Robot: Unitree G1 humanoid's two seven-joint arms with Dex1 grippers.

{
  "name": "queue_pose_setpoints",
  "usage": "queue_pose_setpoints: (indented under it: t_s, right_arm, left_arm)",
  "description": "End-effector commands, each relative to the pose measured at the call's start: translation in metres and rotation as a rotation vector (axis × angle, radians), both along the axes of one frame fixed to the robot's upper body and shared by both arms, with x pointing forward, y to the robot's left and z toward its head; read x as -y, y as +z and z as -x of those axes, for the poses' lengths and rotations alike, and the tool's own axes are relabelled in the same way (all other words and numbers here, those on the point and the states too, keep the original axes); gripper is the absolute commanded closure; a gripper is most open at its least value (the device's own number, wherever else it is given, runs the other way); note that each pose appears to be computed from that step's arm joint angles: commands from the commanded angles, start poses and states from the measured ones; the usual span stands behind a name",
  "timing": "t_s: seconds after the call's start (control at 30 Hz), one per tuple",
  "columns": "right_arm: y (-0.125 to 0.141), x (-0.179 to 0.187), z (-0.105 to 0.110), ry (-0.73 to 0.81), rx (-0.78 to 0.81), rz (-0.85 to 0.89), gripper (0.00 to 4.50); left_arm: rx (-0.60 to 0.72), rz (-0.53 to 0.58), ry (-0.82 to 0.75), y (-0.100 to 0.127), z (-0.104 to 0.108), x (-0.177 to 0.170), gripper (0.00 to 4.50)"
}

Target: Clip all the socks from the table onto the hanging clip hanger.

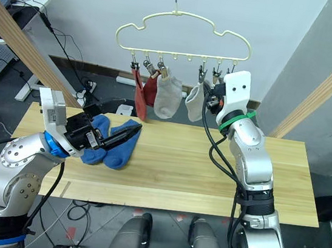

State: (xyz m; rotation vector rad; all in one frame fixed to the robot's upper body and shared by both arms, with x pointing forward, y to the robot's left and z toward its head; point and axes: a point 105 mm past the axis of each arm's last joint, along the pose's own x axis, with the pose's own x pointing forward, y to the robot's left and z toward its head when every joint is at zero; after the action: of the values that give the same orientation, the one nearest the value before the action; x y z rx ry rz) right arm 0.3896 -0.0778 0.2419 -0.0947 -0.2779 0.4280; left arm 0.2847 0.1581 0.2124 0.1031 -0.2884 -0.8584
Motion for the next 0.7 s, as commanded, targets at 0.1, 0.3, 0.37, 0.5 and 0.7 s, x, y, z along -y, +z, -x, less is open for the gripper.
queue_pose_setpoints:
  t_s: [0.1, 0.3, 0.37, 0.5, 0.7]
  right_arm:
    - [0.02, 0.001, 0.002, -0.012, 0.073, -0.026, 2.32]
    - [0.022, 0.002, 0.0, -0.021, 0.077, -0.025, 2.32]
    - [0.023, 0.001, -0.001, -0.021, 0.082, -0.028, 2.32]
    - [0.026, -0.003, -0.001, -0.011, 0.09, -0.035, 2.32]
    - [0.028, -0.009, 0.0, 0.01, 0.097, -0.042, 2.32]
  left_arm:
    - [0.032, -0.009, -0.009, 0.005, 0.004, 0.003, 0.0]
    - [0.032, -0.01, -0.009, 0.004, 0.003, 0.003, 0.0]
    - [0.033, -0.011, -0.009, 0.004, 0.003, 0.003, 0.0]
    - [0.033, -0.013, -0.009, 0.004, 0.003, 0.003, 0.0]
    - [0.036, -0.016, -0.006, 0.005, 0.004, 0.002, 0.0]
